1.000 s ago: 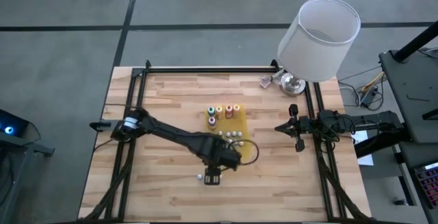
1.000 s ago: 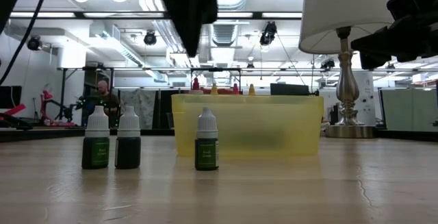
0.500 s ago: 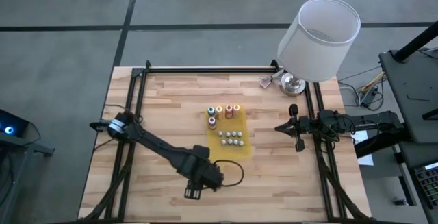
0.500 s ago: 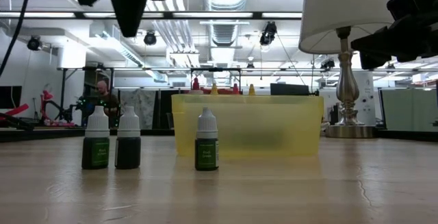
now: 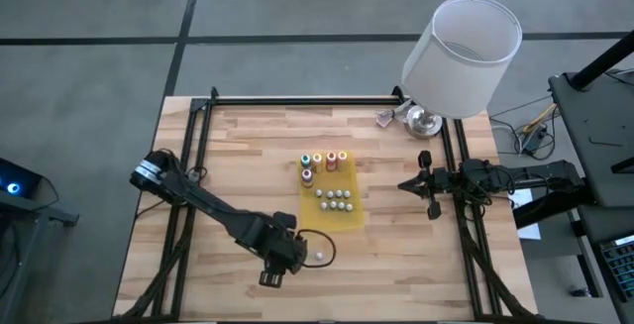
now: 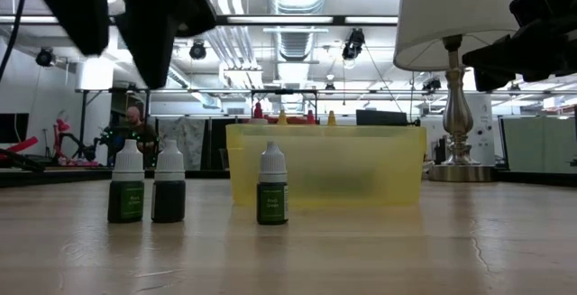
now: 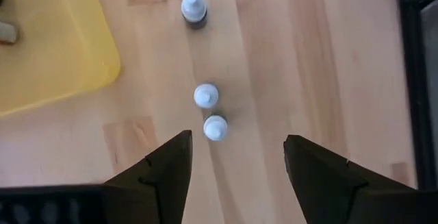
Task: Pick & Place food coloring
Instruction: Put the small green food coloring bottle into the bin
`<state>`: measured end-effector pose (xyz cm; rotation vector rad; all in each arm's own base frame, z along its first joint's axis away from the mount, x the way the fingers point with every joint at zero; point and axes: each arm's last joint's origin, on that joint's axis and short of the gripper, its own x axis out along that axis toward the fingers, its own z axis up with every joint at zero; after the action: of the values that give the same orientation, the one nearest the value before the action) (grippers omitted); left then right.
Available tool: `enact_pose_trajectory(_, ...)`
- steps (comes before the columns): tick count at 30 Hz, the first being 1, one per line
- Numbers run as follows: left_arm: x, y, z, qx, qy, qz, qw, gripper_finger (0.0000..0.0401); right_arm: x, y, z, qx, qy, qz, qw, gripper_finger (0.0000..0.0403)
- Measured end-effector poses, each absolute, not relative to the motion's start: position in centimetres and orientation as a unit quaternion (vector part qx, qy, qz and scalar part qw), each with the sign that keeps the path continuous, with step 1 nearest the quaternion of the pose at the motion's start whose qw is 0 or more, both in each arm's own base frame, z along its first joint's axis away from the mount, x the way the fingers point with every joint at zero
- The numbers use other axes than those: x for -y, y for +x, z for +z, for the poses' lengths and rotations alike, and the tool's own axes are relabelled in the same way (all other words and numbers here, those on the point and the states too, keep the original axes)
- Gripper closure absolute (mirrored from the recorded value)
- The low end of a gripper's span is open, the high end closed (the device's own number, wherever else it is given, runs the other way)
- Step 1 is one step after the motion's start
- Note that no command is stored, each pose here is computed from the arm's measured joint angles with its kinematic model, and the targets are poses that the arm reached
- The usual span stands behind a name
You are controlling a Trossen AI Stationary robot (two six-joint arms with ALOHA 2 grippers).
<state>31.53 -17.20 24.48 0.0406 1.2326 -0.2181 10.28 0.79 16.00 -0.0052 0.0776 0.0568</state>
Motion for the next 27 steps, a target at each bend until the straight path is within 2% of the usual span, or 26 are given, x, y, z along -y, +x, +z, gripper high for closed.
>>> enact_pose_trajectory(11, 16.4, 31.6, 22.0, -0.586, 0.02, -0.091, 0.805, 0.0199, -0.8, 10.3, 16.0, -0.039, -0.003, 0.028, 0.999, 0.0394)
enact_pose_trajectory(27, 16.5, 32.4, 19.4, -0.595, -0.035, -0.055, 0.801, 0.0199, -0.8, 10.3, 16.0, -0.039, -0.003, 0.028, 0.999, 0.0394)
